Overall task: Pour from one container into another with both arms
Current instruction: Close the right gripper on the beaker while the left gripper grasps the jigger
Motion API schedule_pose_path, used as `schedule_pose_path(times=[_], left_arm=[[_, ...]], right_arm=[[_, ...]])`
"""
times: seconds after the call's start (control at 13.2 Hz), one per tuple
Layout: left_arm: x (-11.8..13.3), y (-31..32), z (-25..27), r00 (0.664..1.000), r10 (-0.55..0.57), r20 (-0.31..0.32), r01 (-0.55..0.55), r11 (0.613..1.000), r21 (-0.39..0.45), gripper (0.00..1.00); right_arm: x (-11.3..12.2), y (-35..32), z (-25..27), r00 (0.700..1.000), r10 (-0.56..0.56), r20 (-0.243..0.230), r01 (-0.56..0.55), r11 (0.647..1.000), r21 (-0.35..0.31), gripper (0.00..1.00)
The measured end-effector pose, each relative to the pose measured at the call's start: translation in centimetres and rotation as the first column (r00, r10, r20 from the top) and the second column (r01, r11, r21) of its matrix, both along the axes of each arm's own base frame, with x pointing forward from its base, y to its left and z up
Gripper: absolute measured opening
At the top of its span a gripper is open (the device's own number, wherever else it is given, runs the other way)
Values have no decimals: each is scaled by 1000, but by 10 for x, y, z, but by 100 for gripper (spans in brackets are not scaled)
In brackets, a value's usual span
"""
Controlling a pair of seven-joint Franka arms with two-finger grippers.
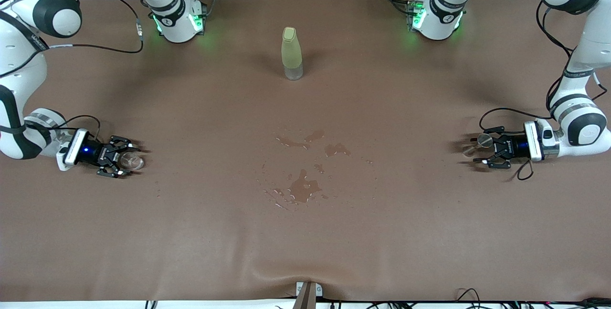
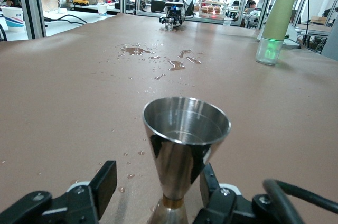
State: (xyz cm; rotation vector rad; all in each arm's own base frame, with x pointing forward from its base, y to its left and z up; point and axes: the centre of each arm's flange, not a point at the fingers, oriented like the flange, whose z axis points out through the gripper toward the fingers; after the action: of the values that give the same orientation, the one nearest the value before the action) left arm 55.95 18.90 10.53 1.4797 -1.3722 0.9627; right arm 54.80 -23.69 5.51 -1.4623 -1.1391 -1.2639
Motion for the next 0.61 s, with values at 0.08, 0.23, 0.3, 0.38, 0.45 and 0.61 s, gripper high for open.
schedule_pose_path(times=[0.08, 0.23, 0.3, 0.38, 0.45, 0.61], left_arm=[[0, 0, -1, 1000, 0, 1, 0, 1000, -2, 65], [0, 0, -1, 1000, 1, 3, -1, 1000, -3, 59], [0, 0, -1, 1000, 1, 4, -1, 1000, -3, 59], [0, 0, -1, 1000, 0, 5, 0, 1000, -3, 55], [0, 0, -1, 1000, 0, 5, 0, 1000, -3, 55], [0, 0, -1, 1000, 1, 7, -1, 1000, -2, 49]], right_arm=[[0, 0, 1, 1000, 0, 1, 0, 1000, 4, 80], [-1, -1, 2, 1000, 0, 4, 0, 1000, 12, 71], [-1, -1, 2, 1000, -1, 4, 1, 1000, 12, 70], [-1, -1, 2, 1000, -1, 4, 1, 1000, 12, 65], [-1, -2, 2, 1000, -1, 4, 1, 1000, 12, 64], [-1, -1, 1, 1000, -1, 3, 1, 1000, 13, 61]])
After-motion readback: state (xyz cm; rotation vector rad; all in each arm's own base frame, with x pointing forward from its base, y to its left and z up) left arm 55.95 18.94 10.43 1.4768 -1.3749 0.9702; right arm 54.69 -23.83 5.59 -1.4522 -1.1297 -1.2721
